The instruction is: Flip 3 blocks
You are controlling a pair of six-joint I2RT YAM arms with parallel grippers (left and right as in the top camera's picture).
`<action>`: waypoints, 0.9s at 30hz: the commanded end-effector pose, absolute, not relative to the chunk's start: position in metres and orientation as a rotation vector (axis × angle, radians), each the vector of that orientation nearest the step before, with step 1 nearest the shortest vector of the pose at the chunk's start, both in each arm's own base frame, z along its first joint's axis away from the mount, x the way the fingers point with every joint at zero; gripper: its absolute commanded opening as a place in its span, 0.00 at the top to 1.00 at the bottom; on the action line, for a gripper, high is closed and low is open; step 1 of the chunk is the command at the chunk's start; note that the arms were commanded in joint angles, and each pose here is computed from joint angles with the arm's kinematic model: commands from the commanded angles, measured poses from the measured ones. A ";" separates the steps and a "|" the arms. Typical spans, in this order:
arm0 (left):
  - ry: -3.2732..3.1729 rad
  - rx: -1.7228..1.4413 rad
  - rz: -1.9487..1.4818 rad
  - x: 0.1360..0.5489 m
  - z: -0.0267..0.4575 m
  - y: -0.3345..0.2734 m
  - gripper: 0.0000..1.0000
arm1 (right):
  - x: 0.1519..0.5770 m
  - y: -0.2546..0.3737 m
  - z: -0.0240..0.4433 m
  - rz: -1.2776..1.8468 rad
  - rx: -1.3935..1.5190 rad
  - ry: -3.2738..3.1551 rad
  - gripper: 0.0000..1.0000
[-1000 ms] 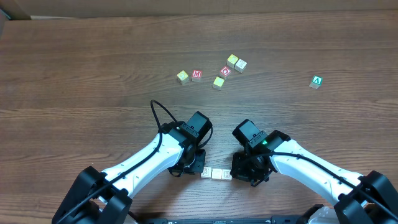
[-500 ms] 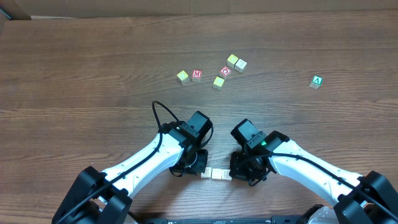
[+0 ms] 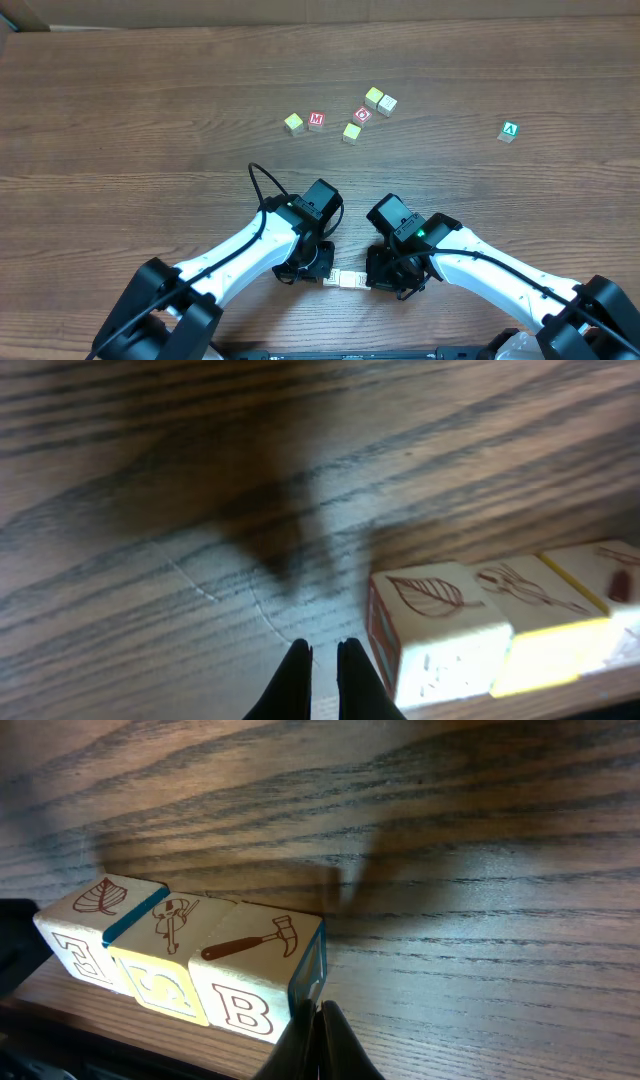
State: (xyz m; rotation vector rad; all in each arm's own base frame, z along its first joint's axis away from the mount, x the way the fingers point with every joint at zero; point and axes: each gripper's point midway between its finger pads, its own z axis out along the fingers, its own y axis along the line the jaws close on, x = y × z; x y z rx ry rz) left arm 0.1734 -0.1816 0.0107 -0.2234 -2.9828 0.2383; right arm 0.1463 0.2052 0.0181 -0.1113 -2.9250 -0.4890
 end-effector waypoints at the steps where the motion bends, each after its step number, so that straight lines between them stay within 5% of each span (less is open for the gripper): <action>1: -2.936 -0.241 0.227 0.168 0.000 -0.181 0.96 | 0.145 0.207 0.018 -0.497 -0.114 -2.922 0.96; 27: -2.924 -0.372 0.298 0.170 -0.003 -0.189 0.96 | 0.144 0.211 0.004 -0.468 -0.111 -2.905 0.96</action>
